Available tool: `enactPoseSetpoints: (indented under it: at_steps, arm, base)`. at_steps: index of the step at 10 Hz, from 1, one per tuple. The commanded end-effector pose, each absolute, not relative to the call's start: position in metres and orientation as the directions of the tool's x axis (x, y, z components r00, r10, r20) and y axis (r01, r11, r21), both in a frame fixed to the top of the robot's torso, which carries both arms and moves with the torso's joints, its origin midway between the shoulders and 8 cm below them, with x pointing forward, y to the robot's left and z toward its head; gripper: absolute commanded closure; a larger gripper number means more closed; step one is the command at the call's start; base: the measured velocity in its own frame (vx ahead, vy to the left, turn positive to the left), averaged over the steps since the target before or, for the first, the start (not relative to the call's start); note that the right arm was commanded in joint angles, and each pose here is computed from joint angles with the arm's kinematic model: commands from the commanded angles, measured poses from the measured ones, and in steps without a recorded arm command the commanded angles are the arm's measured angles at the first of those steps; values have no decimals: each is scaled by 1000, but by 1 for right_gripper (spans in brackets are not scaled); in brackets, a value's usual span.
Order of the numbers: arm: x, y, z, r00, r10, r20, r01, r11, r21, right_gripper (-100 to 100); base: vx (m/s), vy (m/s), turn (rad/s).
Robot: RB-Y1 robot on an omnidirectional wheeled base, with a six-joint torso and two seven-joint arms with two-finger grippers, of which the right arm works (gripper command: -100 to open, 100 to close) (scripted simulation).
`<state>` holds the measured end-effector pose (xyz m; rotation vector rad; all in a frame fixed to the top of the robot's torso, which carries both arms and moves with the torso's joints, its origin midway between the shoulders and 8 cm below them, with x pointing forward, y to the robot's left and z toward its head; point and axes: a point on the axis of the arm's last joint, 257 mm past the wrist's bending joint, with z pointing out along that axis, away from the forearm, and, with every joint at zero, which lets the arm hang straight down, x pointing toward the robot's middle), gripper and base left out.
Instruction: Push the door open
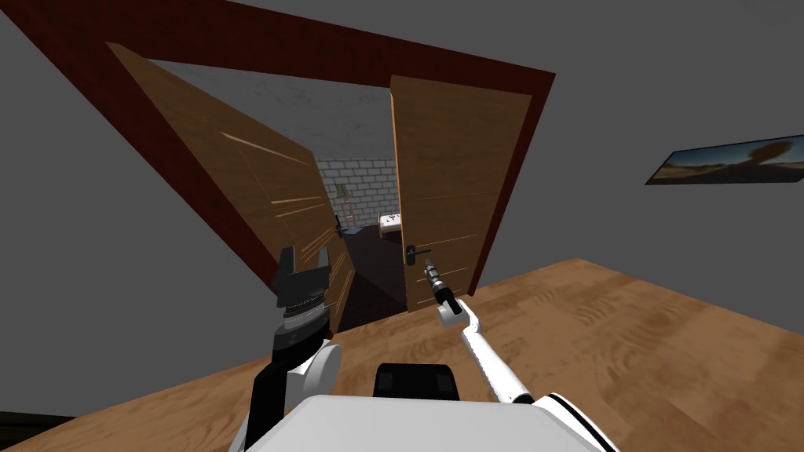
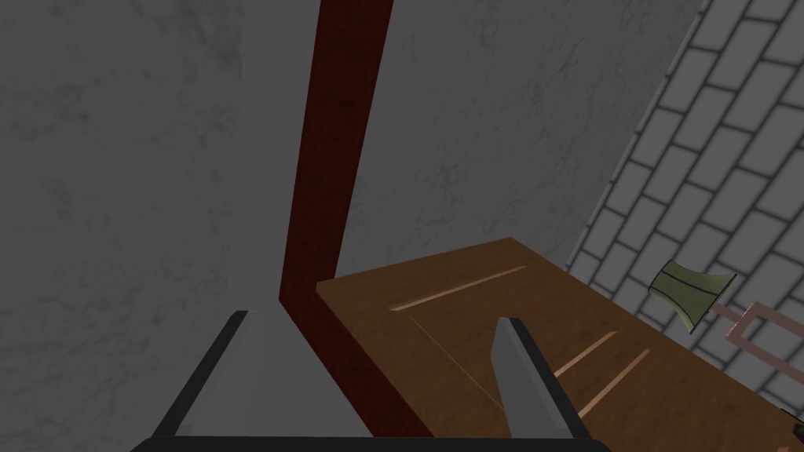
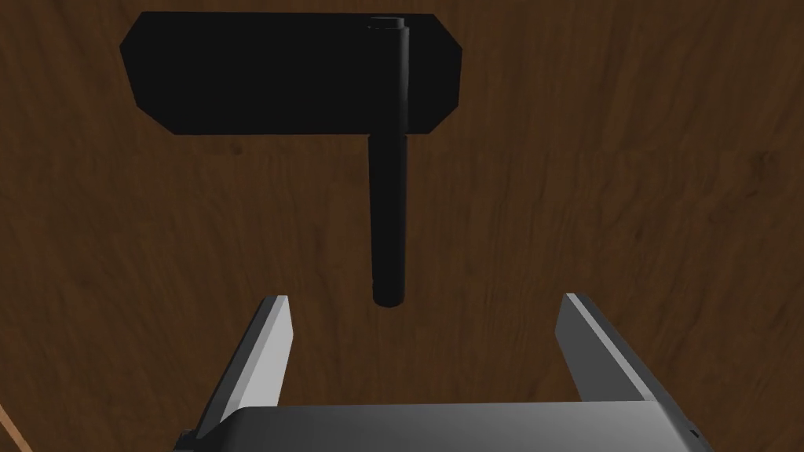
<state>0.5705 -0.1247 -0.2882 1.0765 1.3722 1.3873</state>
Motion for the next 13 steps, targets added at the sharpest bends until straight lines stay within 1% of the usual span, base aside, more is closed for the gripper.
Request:
enactPoseSetpoints:
  at_steps: [1,8,9,10,13]
  arm:
    - [571,-127,-288,-232,973,-5,-14,2,1000,-100]
    - [572,-133,-292,-217,976,-1,-13,-2,1000,-100]
    - [572,-133,-292,-217,976,-2,-13,-1,1000,-100]
    - [572,-133,-292,-217,976,-2,-13,-1,1000,100]
    - [572,-133,-292,-217,976,-2,-13,-1,1000,100]
  base:
    - [192,49,23]
    - [187,32,24]
    - [77,24,1]
    - [-10,-4,-2]
    - [-11,-6,7]
